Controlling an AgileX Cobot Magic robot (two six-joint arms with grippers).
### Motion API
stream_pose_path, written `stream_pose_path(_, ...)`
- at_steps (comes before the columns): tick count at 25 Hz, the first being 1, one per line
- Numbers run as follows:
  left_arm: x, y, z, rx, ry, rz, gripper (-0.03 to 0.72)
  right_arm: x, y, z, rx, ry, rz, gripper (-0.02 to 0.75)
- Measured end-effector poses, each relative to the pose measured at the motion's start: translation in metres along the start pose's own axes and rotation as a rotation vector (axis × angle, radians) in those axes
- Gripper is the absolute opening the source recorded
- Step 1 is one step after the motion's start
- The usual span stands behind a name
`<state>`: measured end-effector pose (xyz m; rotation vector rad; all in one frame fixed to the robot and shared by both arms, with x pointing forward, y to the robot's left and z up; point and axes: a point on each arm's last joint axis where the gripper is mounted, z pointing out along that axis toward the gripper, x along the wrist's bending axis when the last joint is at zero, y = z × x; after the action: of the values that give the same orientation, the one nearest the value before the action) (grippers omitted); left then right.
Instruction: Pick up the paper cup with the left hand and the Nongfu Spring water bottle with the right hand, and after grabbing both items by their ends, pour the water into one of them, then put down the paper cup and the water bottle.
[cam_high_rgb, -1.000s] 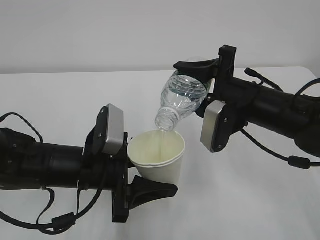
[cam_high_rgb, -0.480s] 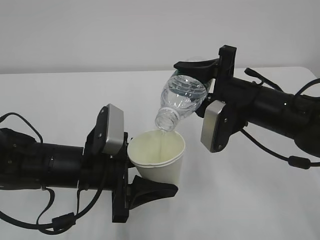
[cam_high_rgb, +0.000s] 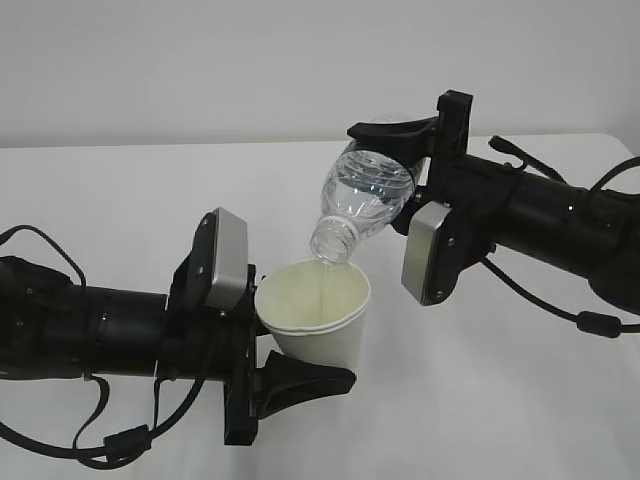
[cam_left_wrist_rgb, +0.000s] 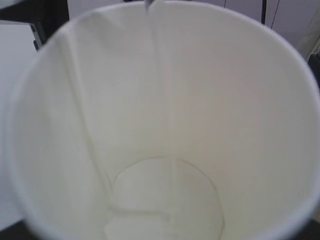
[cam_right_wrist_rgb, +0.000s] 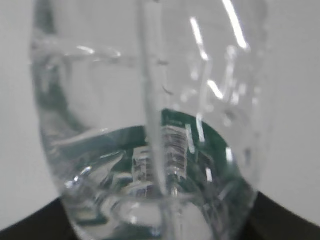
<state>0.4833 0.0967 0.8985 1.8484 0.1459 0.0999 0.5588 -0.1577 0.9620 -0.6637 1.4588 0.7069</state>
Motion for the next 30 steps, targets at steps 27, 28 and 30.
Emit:
stream_pose_path(27, 0.0, 0.0, 0.0, 0.0, 0.0, 0.0, 0.435, -0.0002, -0.0001, 0.0, 0.001, -0.003, -0.005, 0.411)
stream_pose_path(28, 0.0, 0.0, 0.0, 0.0, 0.0, 0.0, 0.435, -0.0002, -0.0001, 0.0, 0.001, -0.003, -0.005, 0.411)
stream_pose_path(30, 0.0, 0.0, 0.0, 0.0, 0.0, 0.0, 0.436, -0.0002, -0.0001, 0.0, 0.001, -0.003, -0.005, 0.411)
